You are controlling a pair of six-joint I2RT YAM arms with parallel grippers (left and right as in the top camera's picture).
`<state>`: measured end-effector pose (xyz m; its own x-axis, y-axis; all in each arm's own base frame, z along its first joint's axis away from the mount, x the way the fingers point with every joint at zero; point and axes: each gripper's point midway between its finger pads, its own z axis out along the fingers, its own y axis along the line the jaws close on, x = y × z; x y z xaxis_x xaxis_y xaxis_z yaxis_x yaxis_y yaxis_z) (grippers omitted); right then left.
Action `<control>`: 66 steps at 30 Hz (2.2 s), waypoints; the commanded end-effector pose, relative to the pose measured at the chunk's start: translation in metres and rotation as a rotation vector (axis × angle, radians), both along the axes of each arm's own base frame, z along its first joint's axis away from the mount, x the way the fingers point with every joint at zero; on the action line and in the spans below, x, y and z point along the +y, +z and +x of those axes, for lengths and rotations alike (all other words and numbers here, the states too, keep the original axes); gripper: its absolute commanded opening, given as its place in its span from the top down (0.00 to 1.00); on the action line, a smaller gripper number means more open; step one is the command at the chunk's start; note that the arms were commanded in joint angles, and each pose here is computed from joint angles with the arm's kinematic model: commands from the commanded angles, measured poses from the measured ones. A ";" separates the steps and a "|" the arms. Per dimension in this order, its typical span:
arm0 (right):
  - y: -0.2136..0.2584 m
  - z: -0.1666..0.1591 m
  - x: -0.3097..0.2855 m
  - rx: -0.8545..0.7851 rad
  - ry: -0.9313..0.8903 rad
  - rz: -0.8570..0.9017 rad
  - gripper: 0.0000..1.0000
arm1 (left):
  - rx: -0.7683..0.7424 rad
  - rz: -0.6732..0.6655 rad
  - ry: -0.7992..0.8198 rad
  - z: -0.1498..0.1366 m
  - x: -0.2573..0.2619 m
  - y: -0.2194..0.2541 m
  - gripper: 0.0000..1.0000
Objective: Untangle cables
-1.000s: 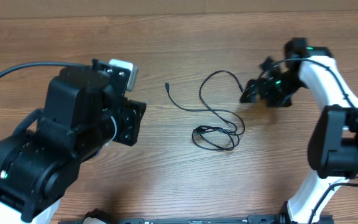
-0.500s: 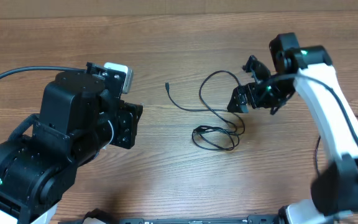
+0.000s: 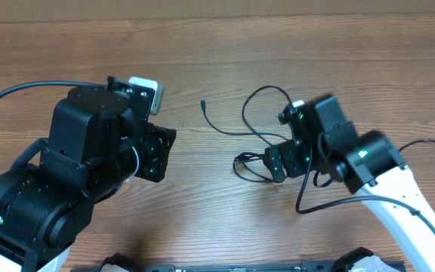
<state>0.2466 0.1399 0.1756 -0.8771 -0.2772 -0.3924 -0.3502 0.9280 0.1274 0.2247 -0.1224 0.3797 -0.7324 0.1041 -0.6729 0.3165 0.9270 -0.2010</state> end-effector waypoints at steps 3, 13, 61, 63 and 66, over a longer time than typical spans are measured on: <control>-0.035 -0.001 -0.021 -0.020 -0.187 -0.038 0.00 | 0.057 -0.022 0.025 -0.002 -0.002 -0.015 0.64; -0.046 0.010 -0.015 -0.059 -0.229 0.011 0.30 | 0.138 -0.058 0.059 -0.004 -0.007 -0.069 0.63; 0.005 0.091 0.035 -0.295 -0.133 0.281 0.96 | 0.154 -0.085 0.042 -0.001 -0.015 -0.081 0.52; 0.034 0.098 0.038 -0.334 -0.125 0.296 0.96 | 0.156 -0.084 0.043 0.001 -0.016 -0.082 0.52; 0.087 0.108 0.041 -0.418 -0.116 0.332 0.96 | 0.158 -0.081 0.044 0.005 -0.018 -0.084 0.52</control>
<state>0.3405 0.1771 0.2050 -0.7317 -0.0111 -0.6816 -0.2902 0.9098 0.2967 0.2275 -0.1368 0.2987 -0.8249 0.0320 -0.5643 0.2442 0.9206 -0.3048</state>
